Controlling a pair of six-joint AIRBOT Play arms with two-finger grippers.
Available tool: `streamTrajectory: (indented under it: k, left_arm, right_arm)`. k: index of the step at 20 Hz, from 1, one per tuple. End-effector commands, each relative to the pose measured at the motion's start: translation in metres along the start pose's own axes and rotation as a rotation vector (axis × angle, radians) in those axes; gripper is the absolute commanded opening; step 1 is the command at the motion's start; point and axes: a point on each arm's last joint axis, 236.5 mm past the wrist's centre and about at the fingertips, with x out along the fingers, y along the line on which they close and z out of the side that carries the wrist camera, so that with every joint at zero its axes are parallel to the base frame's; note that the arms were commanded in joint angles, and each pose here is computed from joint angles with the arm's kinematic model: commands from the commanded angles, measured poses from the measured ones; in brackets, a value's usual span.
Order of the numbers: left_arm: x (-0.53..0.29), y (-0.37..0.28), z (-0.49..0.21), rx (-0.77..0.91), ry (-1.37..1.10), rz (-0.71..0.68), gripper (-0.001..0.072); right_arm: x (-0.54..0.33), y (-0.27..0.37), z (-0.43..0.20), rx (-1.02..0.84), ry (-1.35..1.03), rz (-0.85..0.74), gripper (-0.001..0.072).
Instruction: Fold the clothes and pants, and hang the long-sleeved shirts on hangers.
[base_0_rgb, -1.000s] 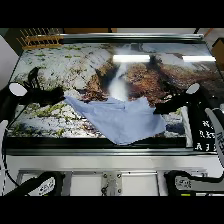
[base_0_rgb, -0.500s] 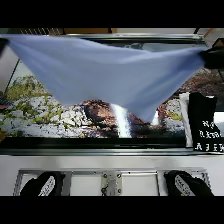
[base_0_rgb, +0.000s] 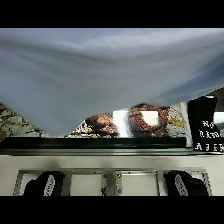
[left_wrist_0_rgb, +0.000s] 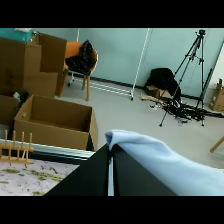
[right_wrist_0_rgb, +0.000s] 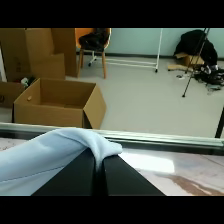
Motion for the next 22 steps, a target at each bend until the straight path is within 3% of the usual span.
streamTrajectory:
  k: [1,6,12,16,17,18,19,20,22]
  left_arm:
    - [-0.005,0.004,0.009,0.007,-0.026,0.038,0.0005]
    - [0.085,0.051,-0.066,-0.124,0.224,0.032,0.0005]
    - [0.240,0.107,-0.268,-0.197,0.603,0.042,0.0005]
    - [0.322,0.112,-0.384,-0.232,0.733,0.028,0.0006]
    - [0.337,0.110,-0.407,-0.235,0.768,0.017,0.0007]
    - [0.346,0.108,-0.425,-0.234,0.801,0.007,0.0168]
    - [0.351,0.108,-0.437,-0.251,0.827,0.008,0.0489]
    - [0.353,0.109,-0.442,-0.264,0.854,0.012,0.0595]
    - [0.346,0.119,-0.441,-0.289,0.907,0.027,0.0595]
  right_arm:
    - [-0.014,0.011,0.017,0.027,-0.055,0.021,0.0019]
    - [0.052,0.003,-0.037,0.198,0.140,0.101,0.0019]
    - [0.201,-0.016,-0.243,0.342,0.653,0.161,0.0019]
    - [0.280,-0.020,-0.362,0.413,0.744,0.121,0.0021]
    - [0.291,-0.024,-0.380,0.423,0.746,0.104,0.0052]
    - [0.298,-0.027,-0.392,0.436,0.745,0.092,0.0241]
    - [0.301,-0.030,-0.398,0.439,0.743,0.081,0.0523]
    - [0.302,-0.037,-0.397,0.441,0.733,0.069,0.0629]
    - [0.295,-0.058,-0.380,0.446,0.706,0.039,0.0626]
